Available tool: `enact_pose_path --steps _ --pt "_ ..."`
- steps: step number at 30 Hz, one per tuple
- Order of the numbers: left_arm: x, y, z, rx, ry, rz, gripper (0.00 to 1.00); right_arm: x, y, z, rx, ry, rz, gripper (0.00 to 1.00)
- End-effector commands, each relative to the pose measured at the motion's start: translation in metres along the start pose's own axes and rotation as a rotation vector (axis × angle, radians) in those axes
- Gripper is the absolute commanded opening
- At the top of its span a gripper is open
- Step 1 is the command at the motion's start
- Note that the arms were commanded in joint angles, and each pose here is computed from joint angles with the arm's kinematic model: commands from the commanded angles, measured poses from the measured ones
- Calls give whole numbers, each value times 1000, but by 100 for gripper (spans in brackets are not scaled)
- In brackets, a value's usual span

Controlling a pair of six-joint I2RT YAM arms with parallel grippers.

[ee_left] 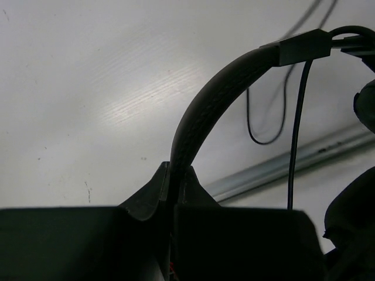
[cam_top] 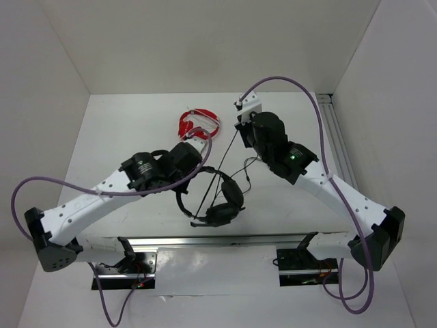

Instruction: Wrap the headphones

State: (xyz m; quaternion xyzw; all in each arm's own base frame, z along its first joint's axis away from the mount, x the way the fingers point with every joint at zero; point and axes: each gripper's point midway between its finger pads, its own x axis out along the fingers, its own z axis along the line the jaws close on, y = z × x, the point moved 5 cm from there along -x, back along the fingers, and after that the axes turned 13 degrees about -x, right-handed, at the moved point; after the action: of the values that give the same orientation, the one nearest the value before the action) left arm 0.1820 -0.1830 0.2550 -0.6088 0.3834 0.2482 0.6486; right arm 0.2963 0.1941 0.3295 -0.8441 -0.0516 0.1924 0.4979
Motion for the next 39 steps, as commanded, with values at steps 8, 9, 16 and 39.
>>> enact_pose_path --steps 8,9,16,39 --pt "-164 -37 20 -72 322 -217 0 17 4 7 173 -273 -209 0" --pt "-170 -40 22 -76 328 -225 0 19 6 16 194 -345 -218 0" --pt "-218 -77 34 -205 367 -414 0 43 21 57 297 -489 -285 0" --pt "-244 -110 69 -732 289 -679 0 84 96 296 506 -953 -202 33"
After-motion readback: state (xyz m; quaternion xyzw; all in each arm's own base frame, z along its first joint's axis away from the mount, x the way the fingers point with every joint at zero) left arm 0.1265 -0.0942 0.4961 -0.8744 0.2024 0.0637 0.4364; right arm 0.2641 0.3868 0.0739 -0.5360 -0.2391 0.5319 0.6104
